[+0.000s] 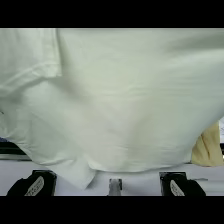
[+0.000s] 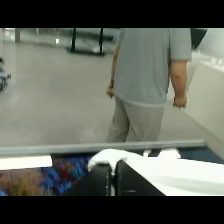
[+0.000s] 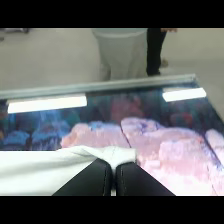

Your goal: Fold the shirts.

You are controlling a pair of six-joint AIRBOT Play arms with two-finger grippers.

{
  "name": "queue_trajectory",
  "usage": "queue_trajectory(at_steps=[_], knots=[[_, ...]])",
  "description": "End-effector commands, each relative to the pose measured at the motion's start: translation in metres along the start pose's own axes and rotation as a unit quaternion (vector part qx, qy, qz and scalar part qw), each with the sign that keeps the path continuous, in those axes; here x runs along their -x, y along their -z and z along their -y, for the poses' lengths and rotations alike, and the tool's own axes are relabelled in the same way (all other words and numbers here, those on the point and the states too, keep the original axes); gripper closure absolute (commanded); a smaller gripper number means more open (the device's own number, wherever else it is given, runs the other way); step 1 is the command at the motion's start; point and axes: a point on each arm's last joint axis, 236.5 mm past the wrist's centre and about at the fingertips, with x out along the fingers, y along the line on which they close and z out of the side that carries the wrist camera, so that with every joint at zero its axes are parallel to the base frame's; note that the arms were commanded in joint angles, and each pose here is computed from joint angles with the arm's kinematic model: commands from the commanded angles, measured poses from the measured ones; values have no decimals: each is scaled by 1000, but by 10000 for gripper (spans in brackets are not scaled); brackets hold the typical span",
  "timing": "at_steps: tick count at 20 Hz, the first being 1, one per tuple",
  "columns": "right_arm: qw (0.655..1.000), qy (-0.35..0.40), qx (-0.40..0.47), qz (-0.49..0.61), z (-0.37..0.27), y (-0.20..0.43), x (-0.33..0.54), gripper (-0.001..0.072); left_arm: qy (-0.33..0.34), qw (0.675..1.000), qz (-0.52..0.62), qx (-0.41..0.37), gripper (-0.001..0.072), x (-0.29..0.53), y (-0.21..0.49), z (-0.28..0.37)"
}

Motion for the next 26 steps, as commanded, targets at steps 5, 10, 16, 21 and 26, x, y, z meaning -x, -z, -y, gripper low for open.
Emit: queue_trajectory(at_steps=[5, 10, 16, 21, 26], knots=[[937, -20, 13, -349, -25, 234, -184, 690, 18, 919, -378, 112, 678, -122, 273, -85], [948, -13, -40, -317, -38, 305, -307, 689, 1, 888, -422, 185, 676, -206, 421, -113], [974, -13, -182, -137, -47, 262, -391, 690, -56, 931, -255, 256, 677, -307, 404, -161], [960, 0, -184, -209, -50, 328, -410, 690, -57, 917, -295, 263, 676, -324, 463, -155], [940, 28, -137, -313, -31, 362, -375, 689, -6, 880, -399, 260, 677, -290, 492, -125]])
